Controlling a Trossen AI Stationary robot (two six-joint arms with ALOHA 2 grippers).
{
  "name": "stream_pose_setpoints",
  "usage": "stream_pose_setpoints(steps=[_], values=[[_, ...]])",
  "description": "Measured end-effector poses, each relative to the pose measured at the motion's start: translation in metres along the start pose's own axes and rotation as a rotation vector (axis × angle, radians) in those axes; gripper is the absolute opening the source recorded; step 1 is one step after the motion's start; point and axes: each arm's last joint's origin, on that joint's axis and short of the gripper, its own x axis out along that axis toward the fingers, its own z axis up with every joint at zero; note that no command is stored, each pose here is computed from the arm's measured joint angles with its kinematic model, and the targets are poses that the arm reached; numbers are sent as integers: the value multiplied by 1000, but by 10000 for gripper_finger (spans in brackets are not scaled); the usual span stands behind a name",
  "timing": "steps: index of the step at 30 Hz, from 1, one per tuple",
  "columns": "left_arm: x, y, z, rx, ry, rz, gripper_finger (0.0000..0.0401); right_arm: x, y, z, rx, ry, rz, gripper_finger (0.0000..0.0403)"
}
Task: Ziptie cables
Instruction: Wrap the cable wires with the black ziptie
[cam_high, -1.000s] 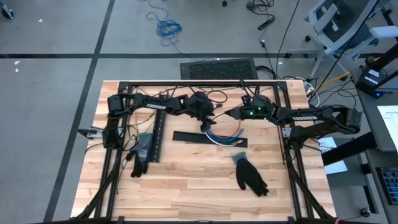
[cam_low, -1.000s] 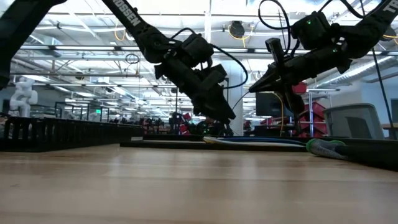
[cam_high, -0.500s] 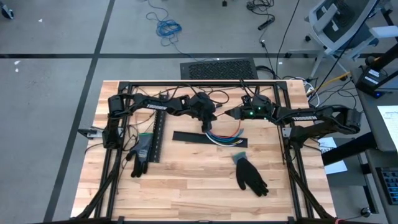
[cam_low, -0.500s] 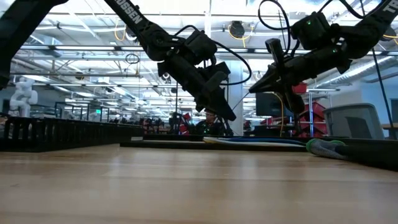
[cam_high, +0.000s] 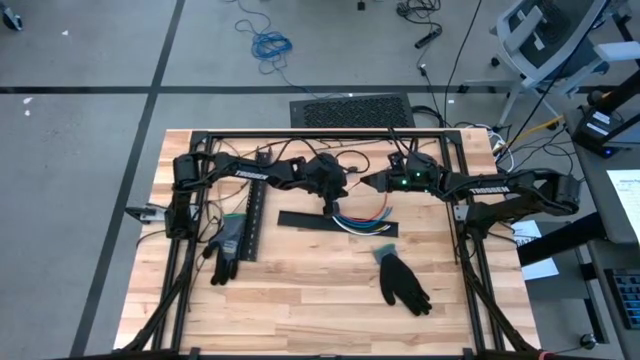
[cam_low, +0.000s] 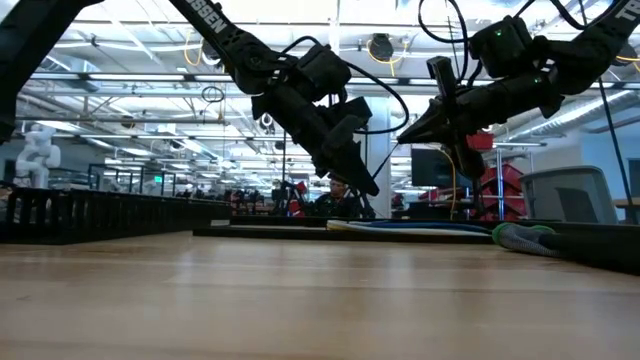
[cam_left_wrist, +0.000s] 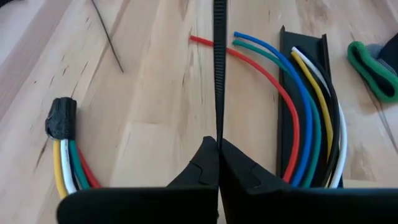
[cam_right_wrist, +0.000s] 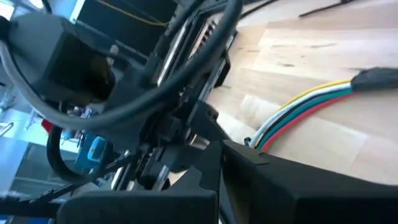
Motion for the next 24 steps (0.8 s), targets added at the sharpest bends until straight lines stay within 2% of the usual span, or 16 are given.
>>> stream_pose_setpoints(steps=[10,17,20,24], values=[[2,-1,-17,-26,135,-9,12,-3,6,15,-35,-131,62,1],[1,-1,-18,-35,144,-9,14,-5,2,20,-48,-143,57,1],[1,-1,-15,-31,131,-8,13,-5,0,19,-71,-123,36,1],[-1,0,-7,-21,106,-5,3,-9,-8,21,-115,-127,-66,0]])
